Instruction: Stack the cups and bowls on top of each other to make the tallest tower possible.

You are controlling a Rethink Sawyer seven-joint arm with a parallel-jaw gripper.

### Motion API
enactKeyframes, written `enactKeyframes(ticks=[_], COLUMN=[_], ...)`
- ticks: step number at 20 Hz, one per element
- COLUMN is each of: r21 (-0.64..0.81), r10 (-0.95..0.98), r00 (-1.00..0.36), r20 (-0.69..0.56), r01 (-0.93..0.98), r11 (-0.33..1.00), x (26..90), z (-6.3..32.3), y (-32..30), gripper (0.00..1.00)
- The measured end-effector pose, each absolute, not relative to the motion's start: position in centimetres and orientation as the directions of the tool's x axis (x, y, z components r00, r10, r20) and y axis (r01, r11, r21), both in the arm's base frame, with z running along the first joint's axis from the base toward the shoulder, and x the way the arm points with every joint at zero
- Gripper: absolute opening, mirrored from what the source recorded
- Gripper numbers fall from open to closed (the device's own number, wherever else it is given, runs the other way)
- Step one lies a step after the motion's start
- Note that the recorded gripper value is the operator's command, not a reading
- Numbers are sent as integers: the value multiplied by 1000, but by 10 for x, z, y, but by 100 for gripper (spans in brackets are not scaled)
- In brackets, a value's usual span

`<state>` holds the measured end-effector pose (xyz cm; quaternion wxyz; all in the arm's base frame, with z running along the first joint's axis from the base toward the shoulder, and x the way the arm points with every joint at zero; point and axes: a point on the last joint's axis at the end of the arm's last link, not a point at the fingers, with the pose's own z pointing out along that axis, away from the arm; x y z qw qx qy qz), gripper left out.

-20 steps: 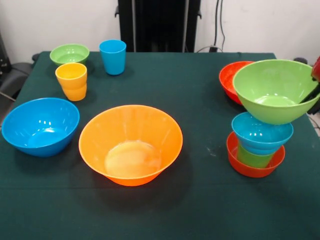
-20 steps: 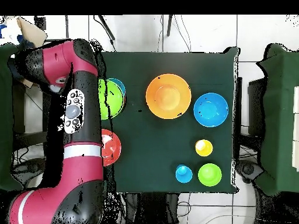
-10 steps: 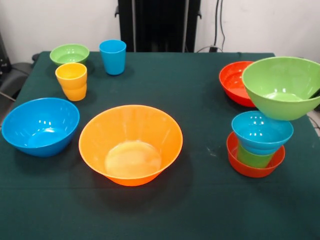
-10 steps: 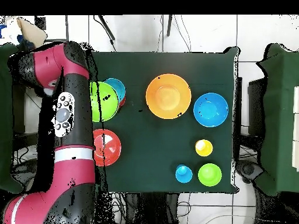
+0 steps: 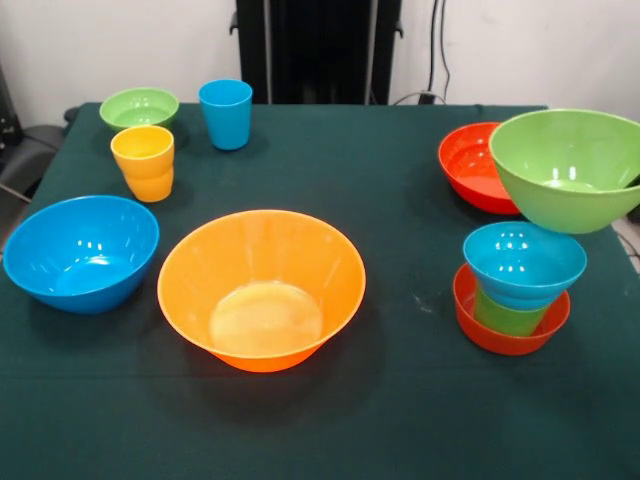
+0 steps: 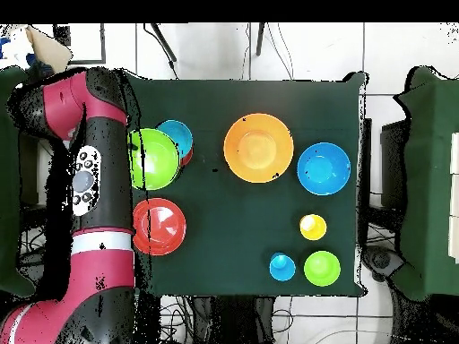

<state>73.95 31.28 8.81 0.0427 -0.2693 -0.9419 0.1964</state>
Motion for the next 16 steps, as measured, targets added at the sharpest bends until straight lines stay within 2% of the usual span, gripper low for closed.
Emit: enactKeyframes(ticks=[16], r21=[-387], r10=[485], r00=[-864], r20=[-133], r01=[496], r11=[777], x=[747], z=[63], y=[295], gripper=[0])
